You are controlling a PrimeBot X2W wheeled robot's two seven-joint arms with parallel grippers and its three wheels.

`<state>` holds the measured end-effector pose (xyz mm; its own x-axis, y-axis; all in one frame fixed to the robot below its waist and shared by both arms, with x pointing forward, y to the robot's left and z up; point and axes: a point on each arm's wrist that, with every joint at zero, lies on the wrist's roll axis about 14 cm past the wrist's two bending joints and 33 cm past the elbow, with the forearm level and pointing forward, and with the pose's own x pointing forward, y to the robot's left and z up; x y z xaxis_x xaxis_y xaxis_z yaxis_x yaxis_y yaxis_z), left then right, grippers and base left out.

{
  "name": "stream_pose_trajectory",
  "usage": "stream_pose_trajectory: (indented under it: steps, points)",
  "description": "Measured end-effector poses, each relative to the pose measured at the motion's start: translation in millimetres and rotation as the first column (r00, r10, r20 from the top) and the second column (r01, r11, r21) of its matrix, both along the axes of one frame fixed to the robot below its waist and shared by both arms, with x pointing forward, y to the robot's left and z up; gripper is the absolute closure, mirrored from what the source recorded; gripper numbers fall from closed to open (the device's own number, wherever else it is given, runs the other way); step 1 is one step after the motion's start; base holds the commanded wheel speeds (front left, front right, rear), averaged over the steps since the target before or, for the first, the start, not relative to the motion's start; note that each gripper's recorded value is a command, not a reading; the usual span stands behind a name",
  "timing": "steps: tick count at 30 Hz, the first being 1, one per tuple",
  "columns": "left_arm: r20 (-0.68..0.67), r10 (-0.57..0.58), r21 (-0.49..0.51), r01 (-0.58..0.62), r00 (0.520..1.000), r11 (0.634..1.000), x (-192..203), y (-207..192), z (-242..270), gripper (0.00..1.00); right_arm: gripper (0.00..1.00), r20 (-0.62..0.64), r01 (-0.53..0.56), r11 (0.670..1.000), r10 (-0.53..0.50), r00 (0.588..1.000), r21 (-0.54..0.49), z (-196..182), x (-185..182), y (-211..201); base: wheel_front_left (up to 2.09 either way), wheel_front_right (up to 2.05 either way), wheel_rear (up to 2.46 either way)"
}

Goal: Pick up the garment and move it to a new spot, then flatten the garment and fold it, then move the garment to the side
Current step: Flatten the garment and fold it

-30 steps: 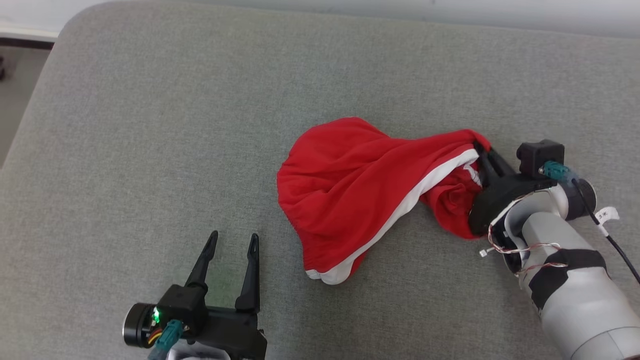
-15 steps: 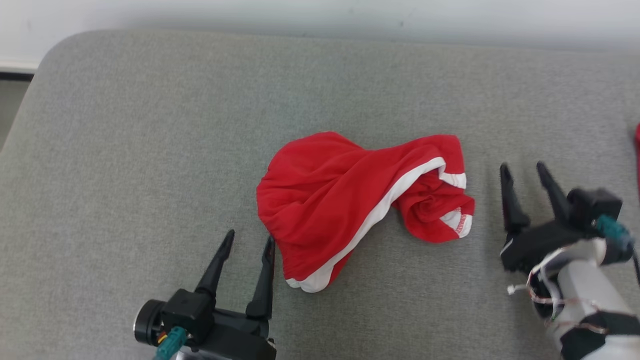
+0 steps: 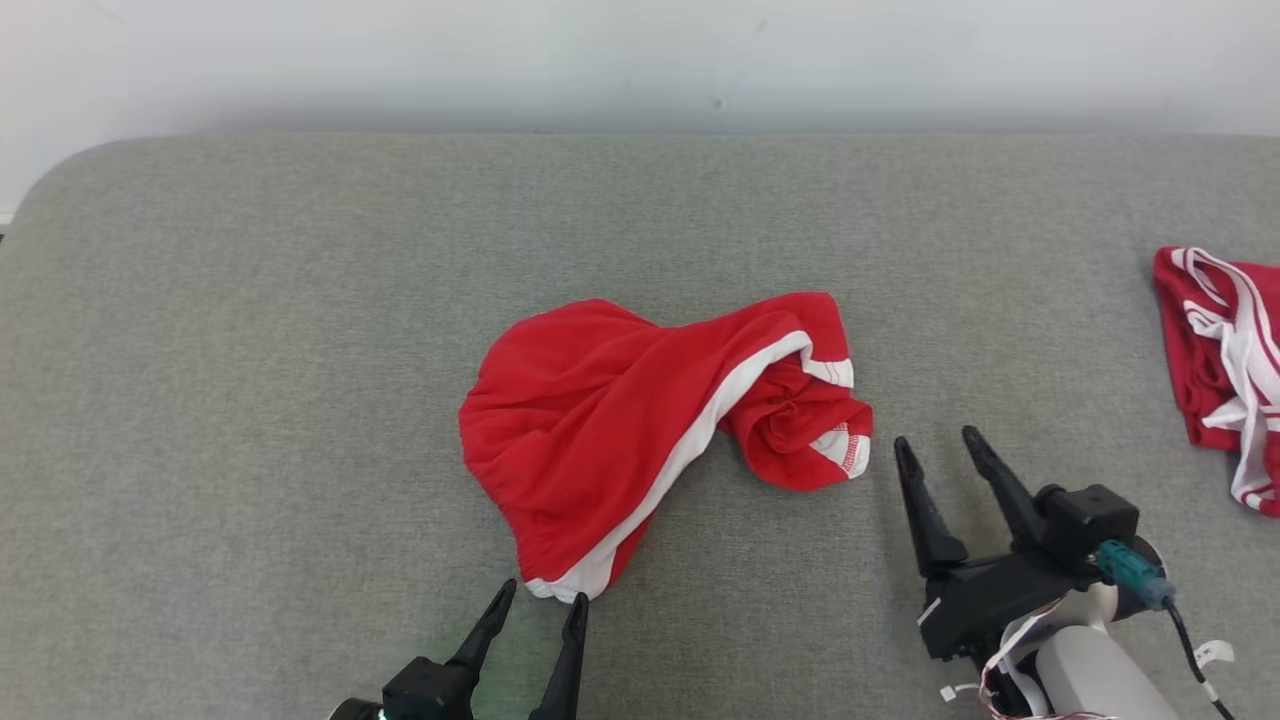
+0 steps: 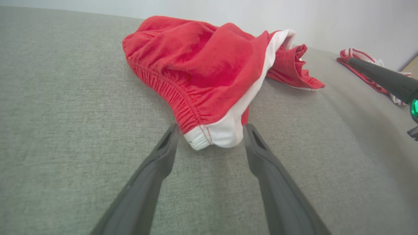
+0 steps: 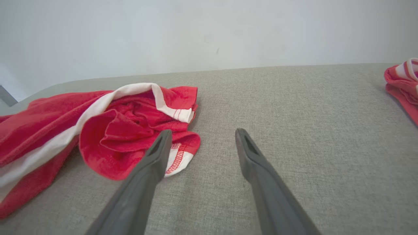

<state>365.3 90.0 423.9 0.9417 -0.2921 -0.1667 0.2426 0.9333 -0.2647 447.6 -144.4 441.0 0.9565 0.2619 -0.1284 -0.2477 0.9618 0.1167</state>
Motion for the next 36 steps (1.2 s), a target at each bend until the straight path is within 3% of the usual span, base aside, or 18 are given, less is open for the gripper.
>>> stream_pose_trajectory:
  steps: [10, 11, 12, 13, 25, 31, 32, 33, 34, 36]
  points:
    - [-0.052, 0.019, -0.016, -0.02, 0.998, 1.0, 12, -3, -14, 0.0, 0.0, 0.013, -0.058, 0.998, 0.059, 0.998, -0.016, 3, -4, 12, 0.0, 0.0, 0.0]
    - [-0.057, 0.017, -0.022, -0.018, 0.998, 1.0, 13, -4, -15, 0.3, 0.0, 0.011, -0.068, 0.998, 0.068, 0.998, -0.02, 2, -5, 13, 0.0, 0.0, 0.0]
    - [-0.064, 0.012, -0.024, -0.014, 0.998, 1.0, 14, -5, -17, 0.45, 0.0, 0.005, -0.078, 0.997, 0.078, 0.997, -0.021, 0, -6, 16, 0.0, 0.0, 0.0]
    - [-0.066, 0.009, -0.025, -0.011, 0.998, 1.0, 15, -6, -18, 1.0, 0.0, -0.003, -0.091, 0.996, 0.091, 0.996, -0.025, -3, -8, 19, 0.0, 0.0, 0.0]
    - [0.128, 0.133, -0.043, -0.129, 0.983, 0.991, 46, 35, 40, 1.0, 0.0, -0.051, -0.235, 0.971, 0.233, 0.971, -0.048, -22, -8, 65, 0.0, 0.0, 0.0]
    - [0.152, 0.205, -0.016, -0.205, 0.967, 0.979, 46, 63, 45, 1.0, 0.0, -0.078, -0.278, 0.959, 0.274, 0.959, -0.046, -32, -12, 79, 0.0, 0.0, 0.0]
    - [0.151, 0.218, -0.008, -0.219, 0.964, 0.976, 47, 68, 44, 0.66, 0.0, -0.083, -0.281, 0.959, 0.277, 0.957, -0.045, -34, -12, 81, 0.0, 0.0, 0.0]
    - [0.147, 0.226, -0.004, -0.228, 0.963, 0.974, 48, 71, 43, 0.5, 0.0, -0.09, -0.284, 0.958, 0.279, 0.956, -0.046, -36, -13, 81, 0.0, 0.0, 0.0]
    - [0.139, 0.231, 0.007, -0.234, 0.963, 0.972, 49, 73, 39, 0.0, 0.0, -0.097, -0.288, 0.957, 0.282, 0.954, -0.047, -38, -14, 81, 0.0, 0.0, 0.0]
    - [0.122, 0.239, 0.019, -0.243, 0.963, 0.97, 51, 76, 33, 0.0, 0.0, -0.112, -0.291, 0.956, 0.285, 0.952, -0.047, -43, -17, 81, 0.0, 0.0, 0.0]
